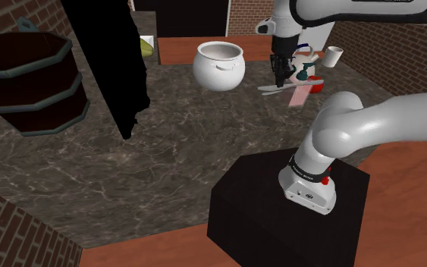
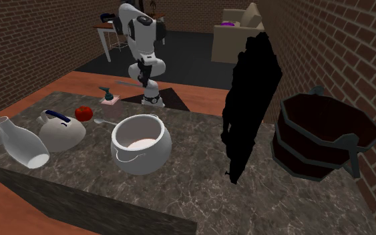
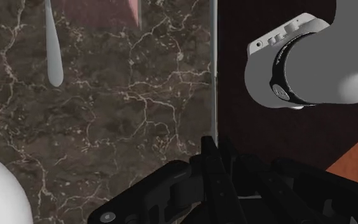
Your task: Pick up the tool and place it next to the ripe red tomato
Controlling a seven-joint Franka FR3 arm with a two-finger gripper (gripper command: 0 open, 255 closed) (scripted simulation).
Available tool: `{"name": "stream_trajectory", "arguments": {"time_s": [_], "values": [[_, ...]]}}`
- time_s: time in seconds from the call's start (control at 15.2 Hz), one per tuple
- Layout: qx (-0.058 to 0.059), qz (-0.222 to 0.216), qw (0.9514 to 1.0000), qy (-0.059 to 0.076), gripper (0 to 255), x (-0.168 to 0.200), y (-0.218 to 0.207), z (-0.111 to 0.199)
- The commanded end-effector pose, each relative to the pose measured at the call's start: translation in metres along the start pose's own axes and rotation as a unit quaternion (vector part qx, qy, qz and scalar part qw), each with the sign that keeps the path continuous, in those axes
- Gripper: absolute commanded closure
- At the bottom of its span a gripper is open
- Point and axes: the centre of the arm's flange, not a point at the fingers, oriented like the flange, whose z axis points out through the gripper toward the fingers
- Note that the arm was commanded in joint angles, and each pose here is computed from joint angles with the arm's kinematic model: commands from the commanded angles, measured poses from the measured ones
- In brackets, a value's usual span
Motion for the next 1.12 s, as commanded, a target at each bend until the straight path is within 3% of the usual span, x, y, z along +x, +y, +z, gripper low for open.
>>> {"name": "stream_trajectory", "arguments": {"time_s": [0.0, 1.06], "values": [[0.0, -0.001, 1.0, 0.0, 255, -0.025, 0.0, 0.006], [0.0, -0.001, 1.0, 0.0, 255, -0.232, -0.017, 0.047]]}}
